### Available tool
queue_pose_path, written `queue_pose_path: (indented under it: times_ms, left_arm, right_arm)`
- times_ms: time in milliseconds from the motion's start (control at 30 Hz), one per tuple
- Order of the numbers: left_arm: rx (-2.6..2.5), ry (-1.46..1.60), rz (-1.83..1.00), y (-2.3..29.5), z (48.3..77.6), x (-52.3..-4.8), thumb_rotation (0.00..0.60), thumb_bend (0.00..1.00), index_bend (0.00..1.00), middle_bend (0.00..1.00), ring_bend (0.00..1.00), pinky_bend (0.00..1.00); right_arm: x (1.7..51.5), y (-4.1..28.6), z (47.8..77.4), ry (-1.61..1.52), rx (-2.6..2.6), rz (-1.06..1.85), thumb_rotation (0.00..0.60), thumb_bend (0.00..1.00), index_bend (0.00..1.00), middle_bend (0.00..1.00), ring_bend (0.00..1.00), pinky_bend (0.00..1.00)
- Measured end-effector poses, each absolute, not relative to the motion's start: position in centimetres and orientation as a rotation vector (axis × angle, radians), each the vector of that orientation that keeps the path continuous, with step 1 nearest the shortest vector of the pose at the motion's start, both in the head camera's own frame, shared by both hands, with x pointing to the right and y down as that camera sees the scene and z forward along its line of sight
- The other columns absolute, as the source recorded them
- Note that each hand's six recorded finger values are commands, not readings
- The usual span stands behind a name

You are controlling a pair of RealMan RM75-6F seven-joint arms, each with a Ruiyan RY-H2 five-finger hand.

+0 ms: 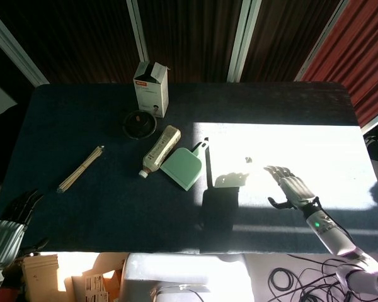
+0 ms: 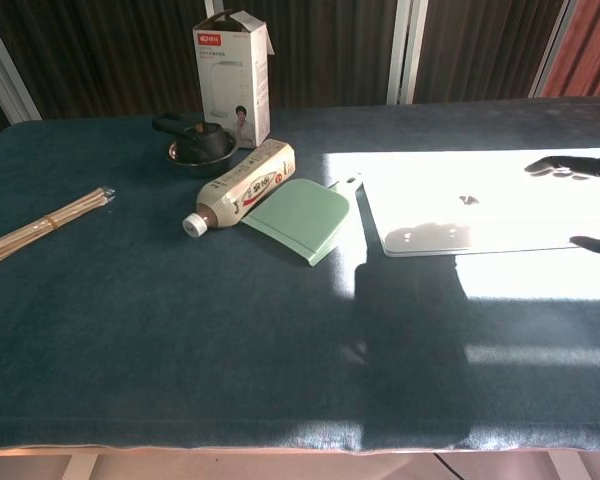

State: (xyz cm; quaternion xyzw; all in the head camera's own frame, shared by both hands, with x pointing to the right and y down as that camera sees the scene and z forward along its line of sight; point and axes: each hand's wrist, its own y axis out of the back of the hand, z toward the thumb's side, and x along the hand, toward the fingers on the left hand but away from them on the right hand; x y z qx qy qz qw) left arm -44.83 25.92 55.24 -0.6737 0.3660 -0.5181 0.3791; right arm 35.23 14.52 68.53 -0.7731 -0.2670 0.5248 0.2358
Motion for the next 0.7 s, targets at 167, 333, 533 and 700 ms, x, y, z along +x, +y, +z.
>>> queue_pose_path:
  times_ms: [167,333,533,700]
  left_arm:
    - [-1.707,0.954,-1.313,25.9,54.8,-45.0,0.600,0.03,0.00,0.03,0.01,0.14]
    - [-1.699,0.973,-1.317,25.9,54.6,-45.3,0.600,0.03,0.00,0.03,0.01,0.14]
    - [-1.715,0.962,-1.309,26.2,54.6,-45.0,0.600,0.01,0.00,0.03,0.01,0.14]
    - [-1.711,0.960,-1.312,26.4,54.5,-45.1,0.600,0.01,0.00,0.03,0.01,0.14]
  right_arm:
    - [36.7,14.9,63.2,-0.888,-1.976,1.276,0.600,0.34,0.00,0.02,0.00,0.00]
    - [39.7,18.3,57.1,-1.020,-1.719,1.222,0.600,0.34,0.00,0.00,0.00,0.00]
    - [42.3,24.1,54.7,-0.983,-1.495,1.416,0.600,0.34,0.00,0.00,0.00,0.00]
    - [42.0,24.8,55.1,-0.975,-1.518,1.433,0.600,0.34,0.00,0.00,0.00,0.00]
